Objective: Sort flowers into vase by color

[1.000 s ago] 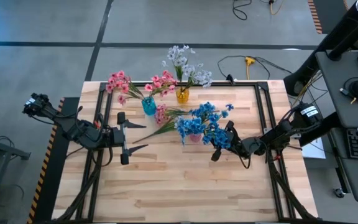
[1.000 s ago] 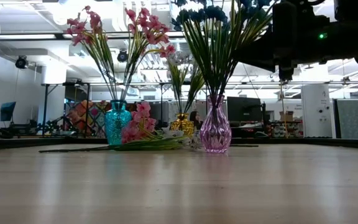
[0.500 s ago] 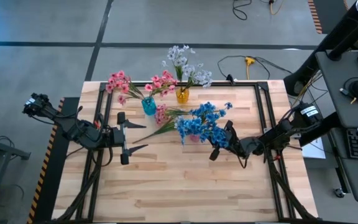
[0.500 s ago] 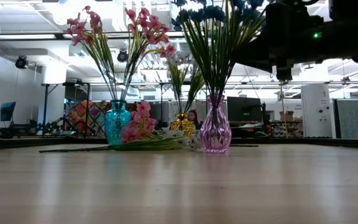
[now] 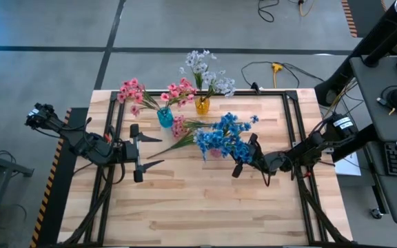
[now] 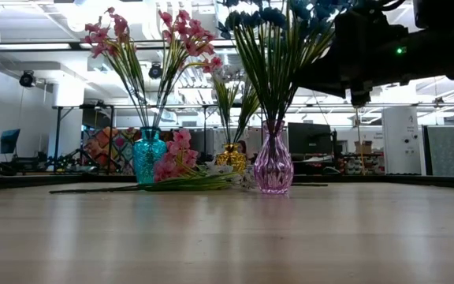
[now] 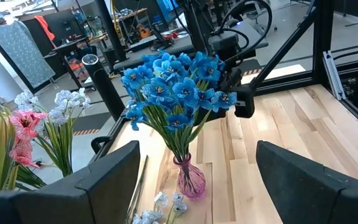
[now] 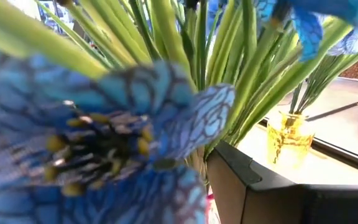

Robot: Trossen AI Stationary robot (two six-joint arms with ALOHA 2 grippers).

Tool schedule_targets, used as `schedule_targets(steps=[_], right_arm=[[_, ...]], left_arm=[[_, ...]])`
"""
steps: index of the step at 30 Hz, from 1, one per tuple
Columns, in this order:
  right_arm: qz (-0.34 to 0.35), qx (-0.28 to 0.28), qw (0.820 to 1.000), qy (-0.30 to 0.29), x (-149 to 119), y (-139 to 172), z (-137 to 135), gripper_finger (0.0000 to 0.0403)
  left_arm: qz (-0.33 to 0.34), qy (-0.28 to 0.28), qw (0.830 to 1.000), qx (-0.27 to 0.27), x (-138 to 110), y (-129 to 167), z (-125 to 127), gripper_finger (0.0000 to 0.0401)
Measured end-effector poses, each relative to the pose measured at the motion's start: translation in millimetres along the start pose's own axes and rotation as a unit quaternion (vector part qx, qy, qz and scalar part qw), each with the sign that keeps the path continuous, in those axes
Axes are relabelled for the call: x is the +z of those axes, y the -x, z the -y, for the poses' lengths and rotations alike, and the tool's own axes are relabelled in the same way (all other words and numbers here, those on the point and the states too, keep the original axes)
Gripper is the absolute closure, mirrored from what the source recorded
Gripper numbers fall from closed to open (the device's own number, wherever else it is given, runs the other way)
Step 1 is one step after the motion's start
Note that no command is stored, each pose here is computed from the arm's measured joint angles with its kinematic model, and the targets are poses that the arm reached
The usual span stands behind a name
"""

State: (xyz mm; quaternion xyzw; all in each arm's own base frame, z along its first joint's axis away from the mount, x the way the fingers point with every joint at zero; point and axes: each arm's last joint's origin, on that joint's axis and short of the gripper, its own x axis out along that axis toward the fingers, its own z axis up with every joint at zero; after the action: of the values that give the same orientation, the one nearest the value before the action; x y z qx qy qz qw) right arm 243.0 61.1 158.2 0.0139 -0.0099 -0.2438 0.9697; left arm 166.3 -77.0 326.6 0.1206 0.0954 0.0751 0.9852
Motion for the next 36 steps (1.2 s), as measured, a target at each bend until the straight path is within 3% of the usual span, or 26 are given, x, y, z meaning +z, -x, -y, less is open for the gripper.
schedule_targets(steps=[17,29,36], right_arm=[[-0.006,-0.001,1.0,0.008,-1.5,-0.7,0.8,0.0327],[-0.007,0.004,1.0,-0.008,-1.7,-0.3,0.0,0.0215],[-0.014,0.013,1.0,-0.006,-3.6,2.8,-3.1,0.0178]], left_arm=[[0.0,0.0,1.0,0.0,-0.1,0.0,0.0,0.0099],[-0.001,-0.001,1.0,0.0,-0.2,0.0,0.0,0.0099],[-0.01,0.006,1.0,-0.001,-2.4,0.0,0.2,0.0099]])
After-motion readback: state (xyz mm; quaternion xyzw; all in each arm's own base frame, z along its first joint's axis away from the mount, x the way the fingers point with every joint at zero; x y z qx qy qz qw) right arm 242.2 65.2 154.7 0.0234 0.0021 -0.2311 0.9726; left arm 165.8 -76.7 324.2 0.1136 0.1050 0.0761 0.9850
